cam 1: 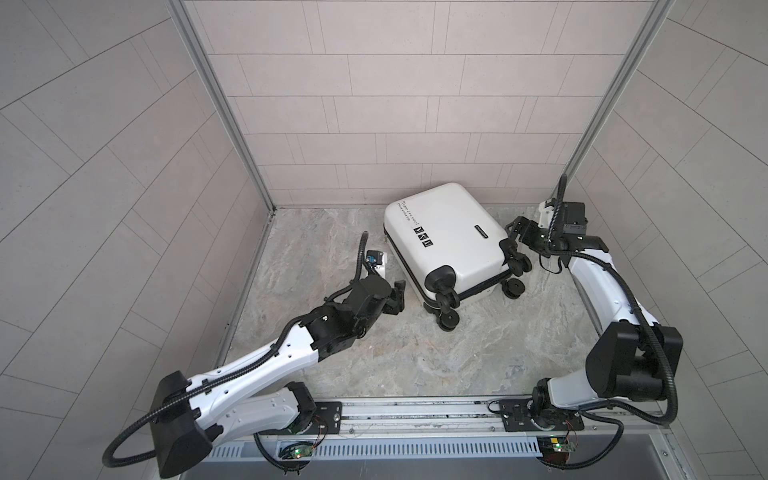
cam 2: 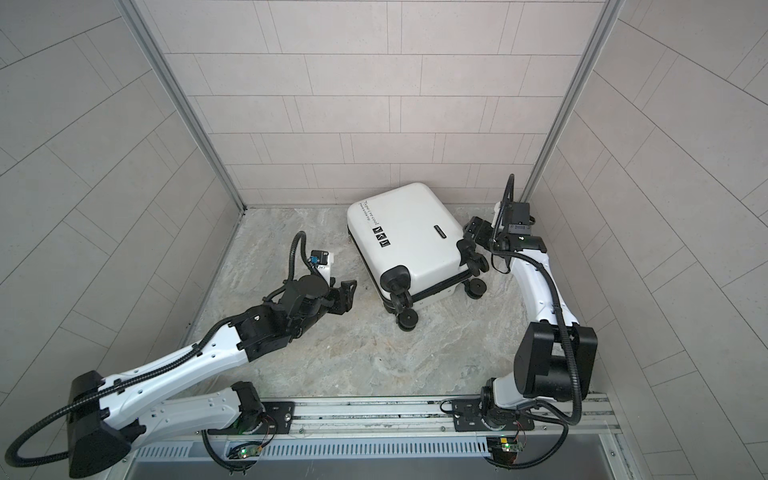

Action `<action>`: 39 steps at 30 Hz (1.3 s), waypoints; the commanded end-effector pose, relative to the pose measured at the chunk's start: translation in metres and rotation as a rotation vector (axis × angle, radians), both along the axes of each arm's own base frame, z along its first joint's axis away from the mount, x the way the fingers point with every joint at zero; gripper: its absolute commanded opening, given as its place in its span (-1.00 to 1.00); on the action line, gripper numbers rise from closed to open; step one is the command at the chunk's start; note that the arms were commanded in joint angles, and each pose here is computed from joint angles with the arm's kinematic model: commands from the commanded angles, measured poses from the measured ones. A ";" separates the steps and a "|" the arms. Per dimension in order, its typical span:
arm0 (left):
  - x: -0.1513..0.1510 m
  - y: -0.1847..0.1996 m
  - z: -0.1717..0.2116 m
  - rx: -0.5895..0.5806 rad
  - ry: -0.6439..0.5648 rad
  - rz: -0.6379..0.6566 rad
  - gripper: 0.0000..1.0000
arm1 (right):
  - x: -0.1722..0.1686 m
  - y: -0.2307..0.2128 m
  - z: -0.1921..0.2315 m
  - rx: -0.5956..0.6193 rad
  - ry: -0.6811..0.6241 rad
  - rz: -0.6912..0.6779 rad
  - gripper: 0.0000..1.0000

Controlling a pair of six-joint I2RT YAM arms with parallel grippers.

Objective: Pack the luggage

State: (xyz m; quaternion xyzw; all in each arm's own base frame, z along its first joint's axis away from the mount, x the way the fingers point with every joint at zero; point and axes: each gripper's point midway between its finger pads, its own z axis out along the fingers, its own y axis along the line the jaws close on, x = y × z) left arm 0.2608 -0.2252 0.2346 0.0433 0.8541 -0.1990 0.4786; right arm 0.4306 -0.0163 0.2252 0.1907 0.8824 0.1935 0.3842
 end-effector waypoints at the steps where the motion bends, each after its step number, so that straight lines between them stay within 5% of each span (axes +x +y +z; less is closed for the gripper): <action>1: -0.002 0.018 -0.010 -0.028 0.037 0.060 0.41 | 0.003 0.024 -0.002 0.072 -0.004 0.080 0.90; 13: 0.004 0.059 -0.001 -0.019 0.022 0.136 0.50 | -0.037 0.098 -0.032 0.054 0.076 0.243 0.86; 28: 0.031 0.090 -0.019 -0.036 0.165 0.202 0.64 | -0.117 0.191 -0.048 0.016 0.089 0.398 0.85; 39: 0.014 0.100 -0.008 0.059 0.169 0.172 0.53 | -0.144 0.183 -0.060 -0.137 0.166 0.445 0.89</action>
